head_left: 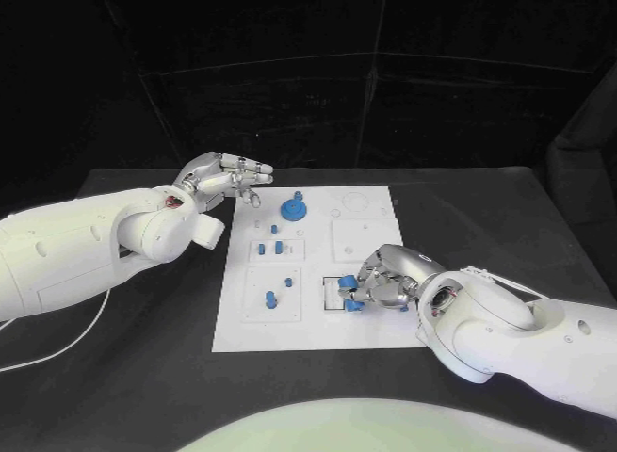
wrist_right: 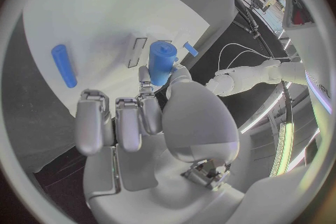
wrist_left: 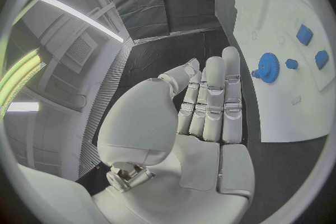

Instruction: Assemble the parts on the task board

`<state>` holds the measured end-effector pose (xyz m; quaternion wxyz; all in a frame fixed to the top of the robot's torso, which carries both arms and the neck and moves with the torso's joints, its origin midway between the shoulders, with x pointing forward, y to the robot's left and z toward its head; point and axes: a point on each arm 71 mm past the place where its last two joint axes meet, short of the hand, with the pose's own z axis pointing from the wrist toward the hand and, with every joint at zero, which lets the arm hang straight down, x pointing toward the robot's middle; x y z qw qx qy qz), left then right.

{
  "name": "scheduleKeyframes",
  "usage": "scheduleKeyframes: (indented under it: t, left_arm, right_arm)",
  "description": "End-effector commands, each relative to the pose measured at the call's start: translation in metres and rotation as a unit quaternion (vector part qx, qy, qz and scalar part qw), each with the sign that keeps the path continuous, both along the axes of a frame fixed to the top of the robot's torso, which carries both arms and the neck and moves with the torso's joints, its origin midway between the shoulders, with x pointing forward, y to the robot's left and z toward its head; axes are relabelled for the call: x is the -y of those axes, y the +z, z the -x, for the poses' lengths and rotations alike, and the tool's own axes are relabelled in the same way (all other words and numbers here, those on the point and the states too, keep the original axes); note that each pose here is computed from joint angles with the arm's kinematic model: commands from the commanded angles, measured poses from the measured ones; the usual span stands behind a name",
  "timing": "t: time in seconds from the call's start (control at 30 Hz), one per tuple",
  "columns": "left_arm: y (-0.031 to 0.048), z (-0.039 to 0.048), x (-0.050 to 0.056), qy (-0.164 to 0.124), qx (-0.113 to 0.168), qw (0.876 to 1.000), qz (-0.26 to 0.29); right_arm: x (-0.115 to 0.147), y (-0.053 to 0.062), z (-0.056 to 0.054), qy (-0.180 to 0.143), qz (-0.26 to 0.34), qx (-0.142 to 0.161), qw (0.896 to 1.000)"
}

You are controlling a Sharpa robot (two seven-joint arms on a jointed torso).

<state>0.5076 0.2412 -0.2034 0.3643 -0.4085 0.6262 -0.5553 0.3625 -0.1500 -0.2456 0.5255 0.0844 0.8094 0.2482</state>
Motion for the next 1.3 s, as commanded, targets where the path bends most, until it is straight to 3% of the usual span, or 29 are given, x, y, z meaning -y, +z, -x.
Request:
scheduleKeyframes:
  t: [0.03, 0.47, 0.87, 1.3]
  left_arm:
    - [0.0011, 0.0002, 0.002, -0.007, -0.001, 1.0, 0.005]
    - [0.0008, -0.0001, 0.006, -0.011, -0.002, 1.0, 0.005]
    - [0.0007, -0.0002, 0.006, -0.012, -0.003, 1.0, 0.005]
    - [0.0004, -0.0002, 0.005, -0.011, -0.005, 1.0, 0.004]
  right_arm:
    - [-0.004, -0.004, -0.002, 0.002, 0.013, -0.022, 1.0]
    - [-0.017, -0.011, -0.01, 0.002, 0.029, -0.027, 0.999]
    - [-0.016, -0.009, -0.014, 0.0, 0.043, 0.006, 0.999]
    - [-0.017, -0.004, -0.009, 0.008, 0.037, 0.017, 0.999]
